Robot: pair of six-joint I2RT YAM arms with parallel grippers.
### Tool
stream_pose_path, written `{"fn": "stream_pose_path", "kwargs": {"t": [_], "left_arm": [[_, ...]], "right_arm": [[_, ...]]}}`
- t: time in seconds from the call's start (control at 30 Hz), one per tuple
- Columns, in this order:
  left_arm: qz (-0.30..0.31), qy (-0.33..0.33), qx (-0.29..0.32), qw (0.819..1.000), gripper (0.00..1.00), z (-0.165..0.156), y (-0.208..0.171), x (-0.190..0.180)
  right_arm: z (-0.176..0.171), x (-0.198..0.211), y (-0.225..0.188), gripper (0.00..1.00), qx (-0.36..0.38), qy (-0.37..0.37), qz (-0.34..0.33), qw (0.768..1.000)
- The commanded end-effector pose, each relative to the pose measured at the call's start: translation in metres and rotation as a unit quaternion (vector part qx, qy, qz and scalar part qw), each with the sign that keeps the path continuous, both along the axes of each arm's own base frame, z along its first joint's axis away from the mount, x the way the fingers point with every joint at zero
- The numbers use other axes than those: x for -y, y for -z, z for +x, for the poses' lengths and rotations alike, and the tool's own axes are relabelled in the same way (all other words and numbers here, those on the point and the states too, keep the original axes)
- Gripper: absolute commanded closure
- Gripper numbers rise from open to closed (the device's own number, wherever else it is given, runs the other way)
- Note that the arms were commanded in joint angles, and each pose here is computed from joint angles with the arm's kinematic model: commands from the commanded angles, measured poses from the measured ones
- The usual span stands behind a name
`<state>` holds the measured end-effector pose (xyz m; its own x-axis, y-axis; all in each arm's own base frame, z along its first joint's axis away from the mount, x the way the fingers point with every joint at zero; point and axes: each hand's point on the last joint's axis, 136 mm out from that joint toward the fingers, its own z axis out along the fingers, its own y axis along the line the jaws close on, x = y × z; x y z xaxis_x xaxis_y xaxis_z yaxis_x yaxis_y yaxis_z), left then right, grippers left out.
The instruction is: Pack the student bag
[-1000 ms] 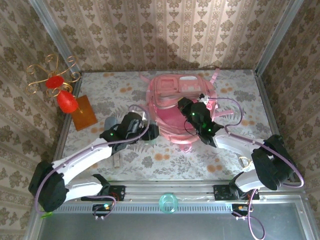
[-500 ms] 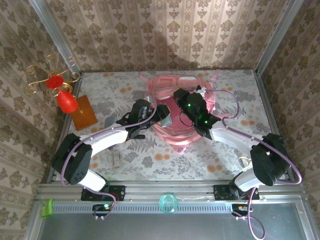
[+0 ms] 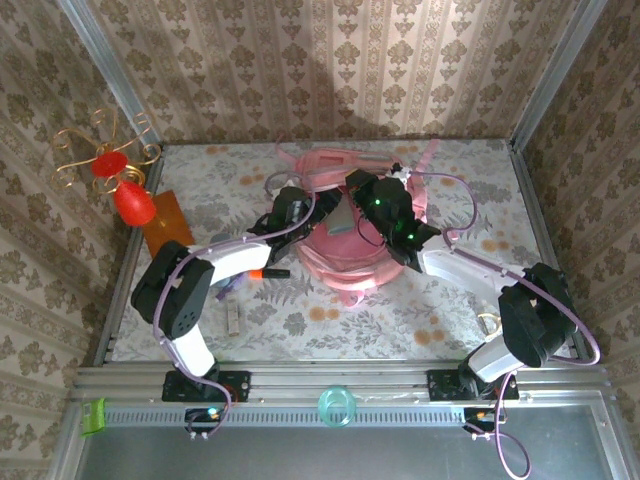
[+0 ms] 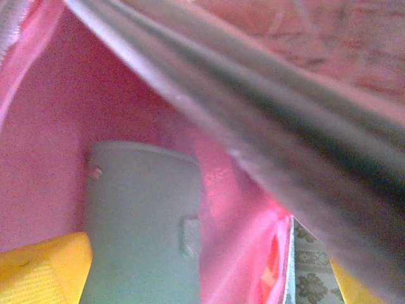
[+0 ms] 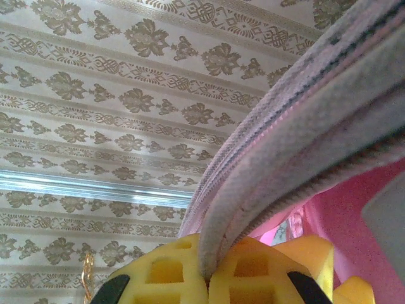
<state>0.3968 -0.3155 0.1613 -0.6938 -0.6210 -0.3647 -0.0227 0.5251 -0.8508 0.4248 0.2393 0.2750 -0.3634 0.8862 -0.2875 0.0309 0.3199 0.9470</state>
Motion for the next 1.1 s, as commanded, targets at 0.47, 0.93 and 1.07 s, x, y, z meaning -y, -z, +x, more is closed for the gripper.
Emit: {"fn": "stream_pose_path", "kwargs": {"t": [0.47, 0.93, 1.07], "left_arm": [[0.361, 0.066, 0.023, 0.93, 0.04, -0.102, 0.002, -0.159], [0.483, -0.009, -0.175, 0.858, 0.0, -0.059, 0.093, -0.289], [0.457, -0.01, -0.212, 0.864, 0.0, -0.057, 0.117, -0.296]], "right_arm": [[-0.001, 0.025, -0.009, 1.0, 0.05, 0.018, -0.002, 0.999], [0.002, 0.029, 0.007, 1.0, 0.037, 0.012, 0.008, 0.999], [0.004, 0.028, 0.013, 1.0, 0.033, 0.008, 0.015, 0.999]]}}
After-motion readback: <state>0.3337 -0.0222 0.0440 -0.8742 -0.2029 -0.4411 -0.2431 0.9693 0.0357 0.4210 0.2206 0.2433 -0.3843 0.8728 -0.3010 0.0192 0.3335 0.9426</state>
